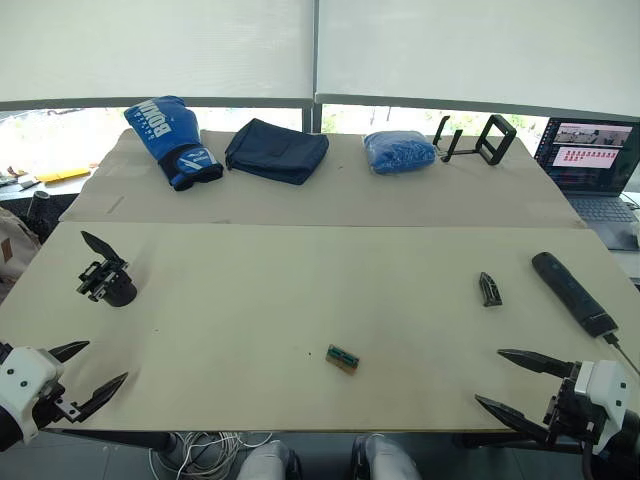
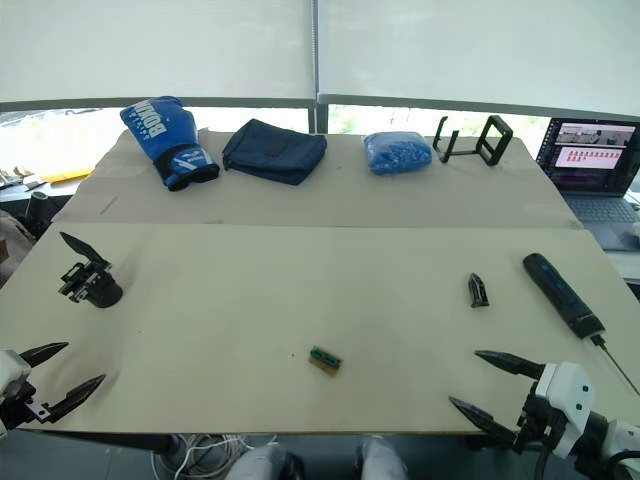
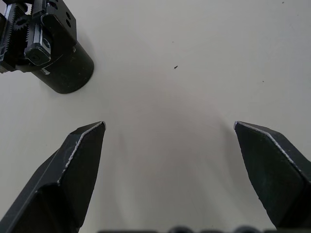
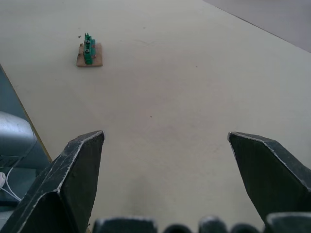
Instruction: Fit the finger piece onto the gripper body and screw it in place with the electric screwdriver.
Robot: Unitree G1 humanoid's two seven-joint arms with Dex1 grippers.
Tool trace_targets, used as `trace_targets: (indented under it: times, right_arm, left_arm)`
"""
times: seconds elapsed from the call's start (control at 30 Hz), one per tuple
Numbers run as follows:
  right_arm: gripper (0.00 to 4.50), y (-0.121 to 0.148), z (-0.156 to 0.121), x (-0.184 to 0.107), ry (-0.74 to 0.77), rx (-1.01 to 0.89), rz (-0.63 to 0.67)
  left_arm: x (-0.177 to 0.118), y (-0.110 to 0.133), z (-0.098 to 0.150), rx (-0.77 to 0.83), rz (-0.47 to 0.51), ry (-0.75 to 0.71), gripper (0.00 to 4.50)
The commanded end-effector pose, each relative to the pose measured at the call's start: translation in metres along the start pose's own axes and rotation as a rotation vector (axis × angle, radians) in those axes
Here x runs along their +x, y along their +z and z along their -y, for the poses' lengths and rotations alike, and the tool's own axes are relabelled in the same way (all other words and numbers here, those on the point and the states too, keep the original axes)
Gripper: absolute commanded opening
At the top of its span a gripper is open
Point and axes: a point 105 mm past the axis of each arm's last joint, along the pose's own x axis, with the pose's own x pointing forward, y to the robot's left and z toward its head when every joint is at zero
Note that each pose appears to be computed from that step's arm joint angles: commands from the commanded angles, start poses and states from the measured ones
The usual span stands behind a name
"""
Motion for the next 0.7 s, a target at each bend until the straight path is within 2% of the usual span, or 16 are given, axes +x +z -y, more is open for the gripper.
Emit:
trace_targets:
  times: [0.03,0.1,0.17,0.3,0.37,0.4,0.5,0.57,0.7]
  right_arm:
    - [4.50,0.015,0.008,-0.003,-0.013,-0.040,0.029]
    - [4.50,0.027,0.013,0.008,-0.011,-0.035,0.063]
    - [4.50,0.037,0.014,0.019,-0.009,-0.040,0.096]
    - [4.50,0.064,0.011,0.044,0.009,-0.049,0.225]
    - [4.50,0.080,0.009,0.052,0.009,-0.054,0.338]
    - [4.50,0.093,0.005,0.054,0.031,-0.056,0.437]
    - [4.50,0.120,-0.006,0.071,0.086,-0.064,0.579]
    - [4.50,0.127,-0.005,0.077,0.074,-0.072,0.608]
    - [4.50,0.127,-0.011,0.081,0.100,-0.057,0.614]
  left_arm:
    - [-0.006,0.014,-0.012,-0.047,0.076,0.066,4.47]
    - [-0.012,0.026,-0.027,-0.159,0.182,0.161,4.47]
    - [-0.015,0.031,-0.034,-0.186,0.222,0.218,4.47]
    - [-0.019,0.024,-0.031,-0.214,0.216,0.281,4.47]
    - [-0.023,0.017,-0.032,-0.246,0.224,0.346,4.47]
    - [-0.026,0.013,-0.034,-0.259,0.227,0.394,4.47]
    - [-0.046,-0.011,-0.039,-0.395,0.239,0.642,4.47]
    - [-0.050,-0.020,-0.037,-0.454,0.227,0.711,4.47]
    - [-0.031,-0.016,-0.023,-0.442,0.200,0.667,4.47]
